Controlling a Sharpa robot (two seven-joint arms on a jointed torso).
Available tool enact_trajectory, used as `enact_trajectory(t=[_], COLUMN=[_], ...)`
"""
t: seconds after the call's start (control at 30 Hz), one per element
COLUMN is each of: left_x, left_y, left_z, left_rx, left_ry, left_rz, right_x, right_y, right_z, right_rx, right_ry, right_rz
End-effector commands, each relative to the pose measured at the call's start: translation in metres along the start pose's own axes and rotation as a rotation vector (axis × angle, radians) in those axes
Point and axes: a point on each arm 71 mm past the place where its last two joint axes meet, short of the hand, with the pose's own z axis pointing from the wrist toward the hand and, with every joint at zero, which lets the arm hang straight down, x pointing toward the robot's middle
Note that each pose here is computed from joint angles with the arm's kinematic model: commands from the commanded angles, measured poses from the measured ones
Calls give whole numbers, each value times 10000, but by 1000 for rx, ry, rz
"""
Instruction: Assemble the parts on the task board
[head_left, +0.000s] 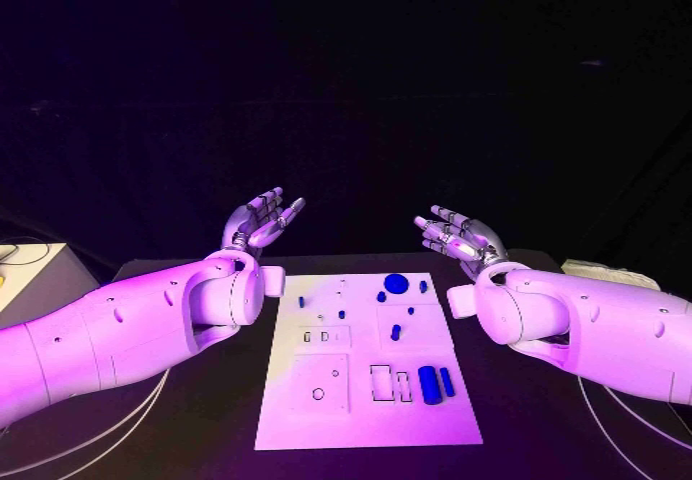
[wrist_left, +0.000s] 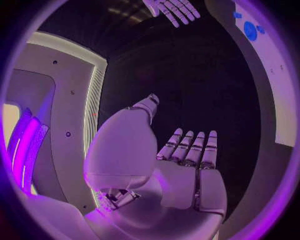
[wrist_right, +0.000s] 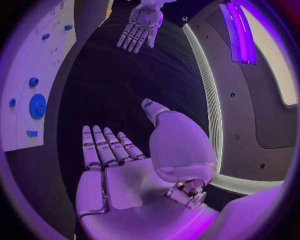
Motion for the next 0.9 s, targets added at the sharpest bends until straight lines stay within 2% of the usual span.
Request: enact_trajectory(t=[0.03,0.2,0.23,0.4,0.67,0.9], left_x=[53,53,-11,-45,-47,-61], left_y=[-33,-33,-44,-65,-119,-168], left_z=[28,30,7,-34,-132,-217], left_rx=[21,21,21,20,26,30], left_ry=[76,77,75,81,118,173], left_rz=[-71,-72,-71,-76,-88,-88], right_x=[64,43,-6,-40,-88,-107], right_y=[-2,5,45,107,246,347], right_z=[18,32,61,88,147,206], right_rx=[35,43,-43,-112,-235,-289], right_ry=[161,183,204,208,231,257], right_rz=[1,-8,-205,-358,-647,-864])
